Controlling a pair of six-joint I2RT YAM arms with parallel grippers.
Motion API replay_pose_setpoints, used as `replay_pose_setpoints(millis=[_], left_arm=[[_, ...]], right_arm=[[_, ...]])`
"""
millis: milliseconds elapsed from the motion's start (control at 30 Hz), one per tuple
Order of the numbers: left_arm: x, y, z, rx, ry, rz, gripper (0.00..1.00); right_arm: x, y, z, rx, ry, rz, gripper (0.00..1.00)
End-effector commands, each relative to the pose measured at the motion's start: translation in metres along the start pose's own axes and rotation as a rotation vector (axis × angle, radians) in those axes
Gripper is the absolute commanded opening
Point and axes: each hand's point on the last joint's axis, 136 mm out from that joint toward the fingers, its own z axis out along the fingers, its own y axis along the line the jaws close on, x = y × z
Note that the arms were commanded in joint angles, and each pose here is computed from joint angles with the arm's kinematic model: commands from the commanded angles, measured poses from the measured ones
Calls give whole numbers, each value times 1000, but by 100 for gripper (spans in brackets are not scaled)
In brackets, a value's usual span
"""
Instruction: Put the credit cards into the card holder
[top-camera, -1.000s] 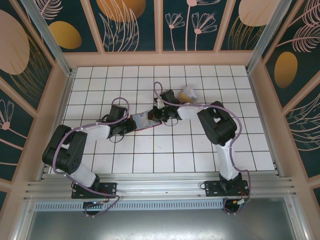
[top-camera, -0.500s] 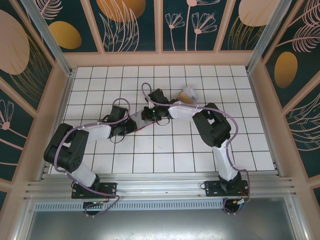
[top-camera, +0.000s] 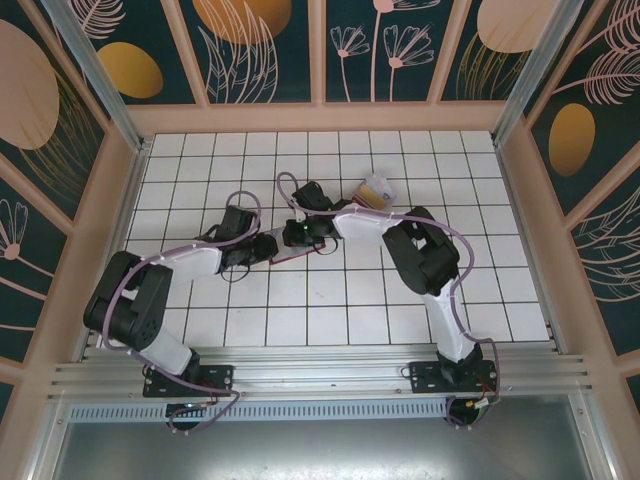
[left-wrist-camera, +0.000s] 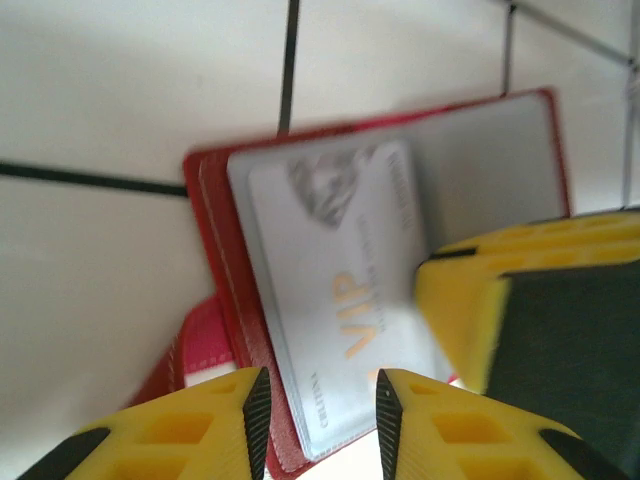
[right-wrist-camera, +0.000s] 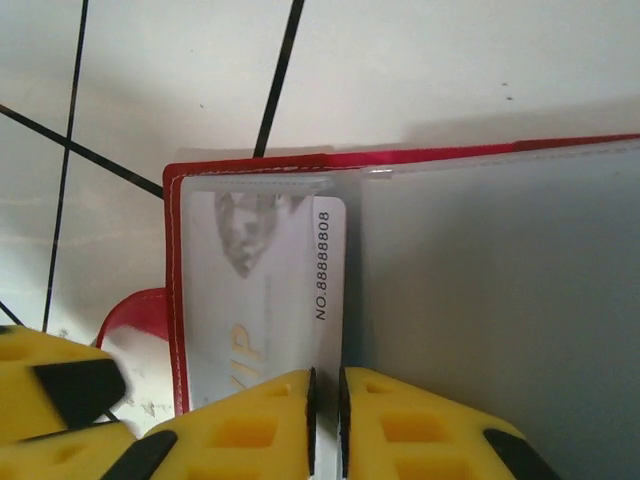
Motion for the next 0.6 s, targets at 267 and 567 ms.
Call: replay_pose_setpoints(millis=[267, 567], left_arm=[[-64, -16, -27, -58, -133, 77, 39], [-63, -1, 37, -104, -6, 138, 24]], right_arm=[[-10, -23, -65, 28, -87, 28, 23], [41, -37, -58, -9, -14, 101, 19]])
